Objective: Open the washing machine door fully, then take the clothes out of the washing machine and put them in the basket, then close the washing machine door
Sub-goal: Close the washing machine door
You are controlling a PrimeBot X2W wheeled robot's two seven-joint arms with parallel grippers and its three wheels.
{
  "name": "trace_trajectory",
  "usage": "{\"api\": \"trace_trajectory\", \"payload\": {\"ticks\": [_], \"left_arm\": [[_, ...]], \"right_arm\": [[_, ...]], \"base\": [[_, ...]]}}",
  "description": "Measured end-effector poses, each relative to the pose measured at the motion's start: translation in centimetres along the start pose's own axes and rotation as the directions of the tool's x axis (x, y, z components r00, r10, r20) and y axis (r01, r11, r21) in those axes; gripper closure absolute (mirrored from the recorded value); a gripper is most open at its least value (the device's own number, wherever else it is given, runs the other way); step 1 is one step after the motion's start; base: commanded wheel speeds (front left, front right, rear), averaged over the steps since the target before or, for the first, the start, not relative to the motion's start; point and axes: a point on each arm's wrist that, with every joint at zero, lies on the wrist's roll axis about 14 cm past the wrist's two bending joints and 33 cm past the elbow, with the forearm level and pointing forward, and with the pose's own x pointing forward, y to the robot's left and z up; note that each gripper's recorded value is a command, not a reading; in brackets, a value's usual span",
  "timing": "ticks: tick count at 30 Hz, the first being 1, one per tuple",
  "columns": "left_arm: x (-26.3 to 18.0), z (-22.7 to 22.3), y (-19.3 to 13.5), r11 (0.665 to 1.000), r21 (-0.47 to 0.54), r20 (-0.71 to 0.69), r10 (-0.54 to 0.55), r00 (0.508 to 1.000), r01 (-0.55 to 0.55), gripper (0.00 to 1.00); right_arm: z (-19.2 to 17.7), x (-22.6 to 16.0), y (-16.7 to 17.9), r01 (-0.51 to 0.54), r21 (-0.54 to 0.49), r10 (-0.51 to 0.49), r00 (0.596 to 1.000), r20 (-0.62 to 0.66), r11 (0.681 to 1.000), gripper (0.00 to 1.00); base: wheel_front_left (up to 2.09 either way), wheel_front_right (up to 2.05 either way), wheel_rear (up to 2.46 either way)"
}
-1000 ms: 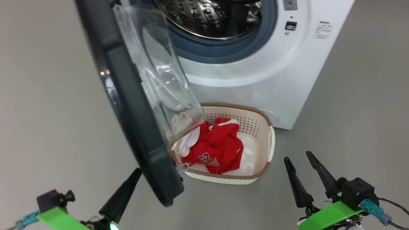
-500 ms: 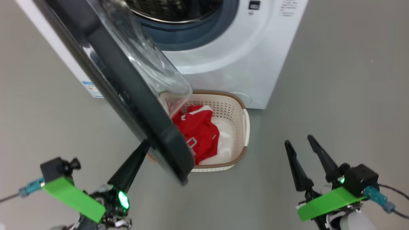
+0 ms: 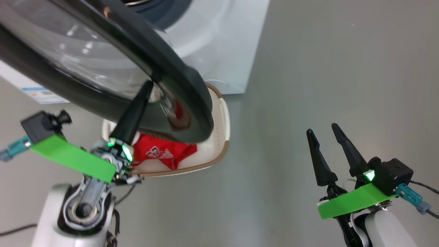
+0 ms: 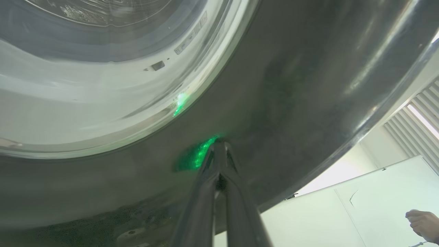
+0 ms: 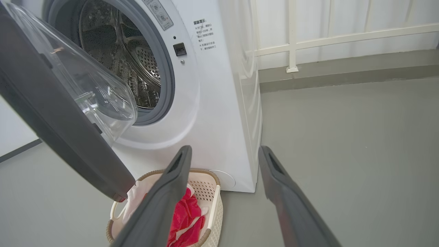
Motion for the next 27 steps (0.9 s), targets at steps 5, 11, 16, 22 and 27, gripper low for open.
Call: {"api": "trace_trajectory", "payload": {"ticks": [5,11,16,22,27], "left_arm": [[3.4,-0.1,0.6,0.999,0.045,0.014,-0.014,1.000,0.013,1.00],[6.6,-0.2,0.8,0.997,0.074,0.039,-0.037,0.999,0.034,1.00],[9.1,-0.5,0.9,0.994,0.096,0.049,-0.056,0.997,0.051,1.00],[10.4,-1.0,1.6,0.992,0.119,0.044,-0.052,0.998,0.046,1.00],[9.9,-0.5,1.9,0.991,0.132,0.064,-0.037,0.997,0.028,1.00]], "right_arm": [[0.2,-0.6,-1.9,0.057,0.001,-0.057,0.998,0.003,0.998,0.00],[0.1,-1.5,-3.4,0.108,0.023,-0.108,0.994,-0.004,0.994,0.00],[0.4,-1.9,-4.6,0.146,0.017,-0.146,0.989,0.004,0.989,0.00],[0.8,-2.5,-5.5,0.175,0.014,-0.175,0.985,0.009,0.984,0.00],[0.8,-2.3,-5.1,0.163,0.017,-0.163,0.987,0.013,0.986,0.00]], "base": [[0.00,0.00,0.00],[0.00,0.00,0.00],[0.00,0.00,0.00],[0.00,0.00,0.00],[0.00,0.00,0.00]]}}
